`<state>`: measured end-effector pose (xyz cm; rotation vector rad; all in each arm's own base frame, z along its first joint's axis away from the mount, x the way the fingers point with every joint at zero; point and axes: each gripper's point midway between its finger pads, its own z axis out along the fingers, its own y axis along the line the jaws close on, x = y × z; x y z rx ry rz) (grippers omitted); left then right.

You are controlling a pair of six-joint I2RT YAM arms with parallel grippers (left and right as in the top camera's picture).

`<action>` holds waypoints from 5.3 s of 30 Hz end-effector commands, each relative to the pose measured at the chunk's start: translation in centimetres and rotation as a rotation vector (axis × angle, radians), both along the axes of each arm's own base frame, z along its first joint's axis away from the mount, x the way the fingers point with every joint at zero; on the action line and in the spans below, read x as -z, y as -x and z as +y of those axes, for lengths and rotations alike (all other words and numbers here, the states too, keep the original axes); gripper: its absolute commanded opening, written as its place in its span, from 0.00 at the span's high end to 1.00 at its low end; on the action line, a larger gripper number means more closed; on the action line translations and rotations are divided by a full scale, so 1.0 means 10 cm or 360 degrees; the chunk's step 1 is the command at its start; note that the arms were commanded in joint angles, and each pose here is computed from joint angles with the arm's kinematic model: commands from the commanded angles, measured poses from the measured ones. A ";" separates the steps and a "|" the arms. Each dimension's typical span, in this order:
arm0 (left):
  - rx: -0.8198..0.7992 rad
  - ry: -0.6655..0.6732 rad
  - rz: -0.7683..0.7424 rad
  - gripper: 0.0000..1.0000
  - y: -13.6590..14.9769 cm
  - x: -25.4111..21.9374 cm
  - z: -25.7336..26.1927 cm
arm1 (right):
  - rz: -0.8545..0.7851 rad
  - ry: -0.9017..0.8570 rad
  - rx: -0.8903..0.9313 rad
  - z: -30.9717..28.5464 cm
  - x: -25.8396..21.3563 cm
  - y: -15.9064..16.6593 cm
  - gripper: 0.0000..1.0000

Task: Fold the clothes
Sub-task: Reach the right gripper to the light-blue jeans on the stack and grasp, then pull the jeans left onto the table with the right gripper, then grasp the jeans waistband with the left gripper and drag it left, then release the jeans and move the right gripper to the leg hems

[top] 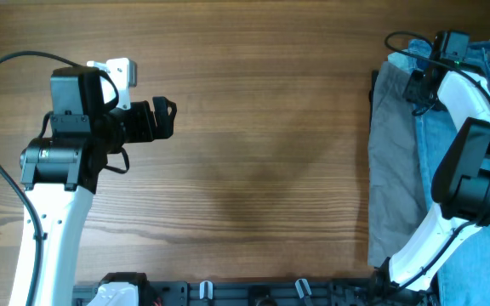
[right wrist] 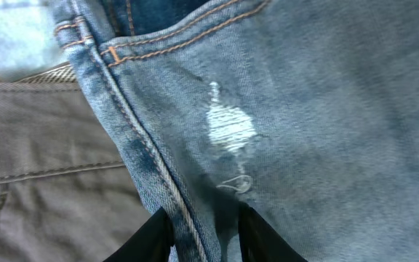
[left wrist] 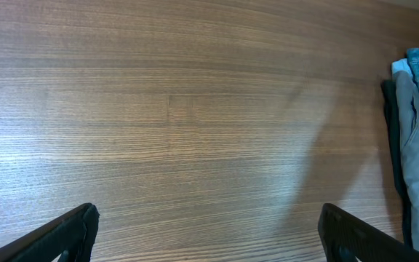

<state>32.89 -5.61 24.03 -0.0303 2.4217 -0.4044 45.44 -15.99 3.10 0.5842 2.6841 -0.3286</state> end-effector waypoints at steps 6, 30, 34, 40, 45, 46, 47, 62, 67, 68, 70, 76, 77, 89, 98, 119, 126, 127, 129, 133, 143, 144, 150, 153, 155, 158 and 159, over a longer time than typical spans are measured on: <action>0.0007 0.0012 -0.0050 0.06 -0.02 -0.11 0.00 | -0.0063 -0.0066 -0.0012 0.04 -0.08 -0.08 0.96; -0.0747 -0.0194 -0.0971 0.04 0.79 -2.15 1.23 | -0.0628 -0.0499 -0.2054 5.65 -2.35 1.66 0.20; -0.0750 -0.0180 -0.0969 0.03 0.73 -2.15 1.26 | -0.0757 -0.0205 -0.1816 5.23 -2.64 1.49 0.14; -0.0323 0.0113 -0.0626 0.05 0.32 -1.62 0.81 | -0.1040 -0.0349 -0.1240 4.03 -3.52 1.14 0.13; 0.0009 0.0140 -0.0086 0.19 -0.20 -0.63 0.41 | -0.1041 -0.0573 -0.0895 3.20 -3.69 1.10 0.16; 0.0064 0.0162 0.0031 0.36 -0.41 -0.34 0.31 | -0.0977 -0.0610 -0.0788 3.01 -3.61 1.10 0.17; 0.0079 0.0183 0.0109 0.47 -0.57 -0.11 0.27 | -0.0902 -0.0620 -0.0731 2.87 -3.51 1.12 0.17; 0.0227 0.0102 0.0543 0.43 -1.43 2.15 -0.17 | -0.0396 -0.0546 -0.0553 2.54 -2.78 1.21 0.13; 0.0043 -0.0219 0.0561 0.18 -1.54 2.48 0.22 | -0.0273 -0.0533 -0.0535 2.55 -2.58 1.19 0.14; 0.0034 -0.0234 0.0565 0.19 -1.54 2.52 0.24 | -0.0261 -0.0532 -0.0534 2.55 -2.57 1.19 0.14; 0.0037 -0.0235 0.0606 0.31 -1.51 2.66 0.24 | -0.0262 -0.0533 -0.0533 2.55 -2.57 1.19 0.16; -0.0016 -0.0273 0.0733 0.96 -1.39 2.99 0.35 | -0.0262 -0.0533 -0.0533 2.55 -2.57 1.19 0.18; -0.0132 -0.0298 0.0746 0.96 -1.40 3.00 0.50 | -0.0262 -0.0533 -0.0533 2.55 -2.57 1.19 0.18; -0.0785 0.0526 0.0648 0.69 -1.16 2.54 2.30 | -0.0218 -0.0526 -0.0530 2.53 -2.53 1.24 0.18; 0.0018 0.0570 0.0391 0.75 -1.12 1.49 1.34 | -0.0192 -0.0525 -0.0523 2.52 -2.51 1.28 0.17; -0.0612 -0.0372 0.0961 0.92 -1.03 2.99 1.41 | -0.0154 -0.0527 -0.0480 2.50 -2.48 1.33 0.15; -0.1089 0.0047 0.0801 0.83 -0.86 2.92 2.75 | -0.0176 -0.0506 -0.0474 2.48 -2.47 1.29 0.12; -0.1059 0.0197 0.0749 0.78 -0.91 2.86 2.75 | -0.0176 -0.0505 -0.0475 2.49 -2.45 1.27 0.13; -0.0997 0.0364 0.0672 0.65 -1.01 2.73 2.70 | -0.0138 -0.0494 -0.0478 2.49 -2.35 1.23 0.13; -0.0827 0.0419 0.0548 0.59 -1.16 2.36 2.55 | -0.0042 -0.0464 -0.0517 2.55 -2.05 1.05 0.21; -0.0194 0.0223 0.0524 0.65 -1.30 1.56 0.99 | -0.0140 -0.0727 -0.0926 3.24 -1.27 0.10 0.53; -0.0159 0.0173 0.0578 0.65 -1.25 1.60 0.85 | -0.0192 -0.0797 -0.0990 3.37 -1.24 -0.01 0.59; -0.0195 -0.0074 0.0613 0.57 -0.98 1.24 0.79 | -0.0254 -0.0866 -0.0912 3.54 -0.50 -0.52 0.94; -0.0247 -0.0048 0.0431 0.49 -0.92 0.72 0.78 | -0.0229 -0.0943 -0.0907 3.64 -0.08 -0.63 0.94; -0.0251 -0.0058 0.0295 0.41 -0.86 0.38 0.77 | -0.0218 -0.0995 -0.0930 3.71 0.11 -0.65 0.94; -0.0255 -0.0070 0.0141 0.37 -0.71 -0.03 0.75 | -0.0169 -0.0896 -0.0868 3.60 0.43 -0.67 0.95; -0.0255 -0.0072 0.0112 0.36 -0.67 -0.11 0.75 | -0.0145 -0.0830 -0.0830 3.51 0.52 -0.67 0.94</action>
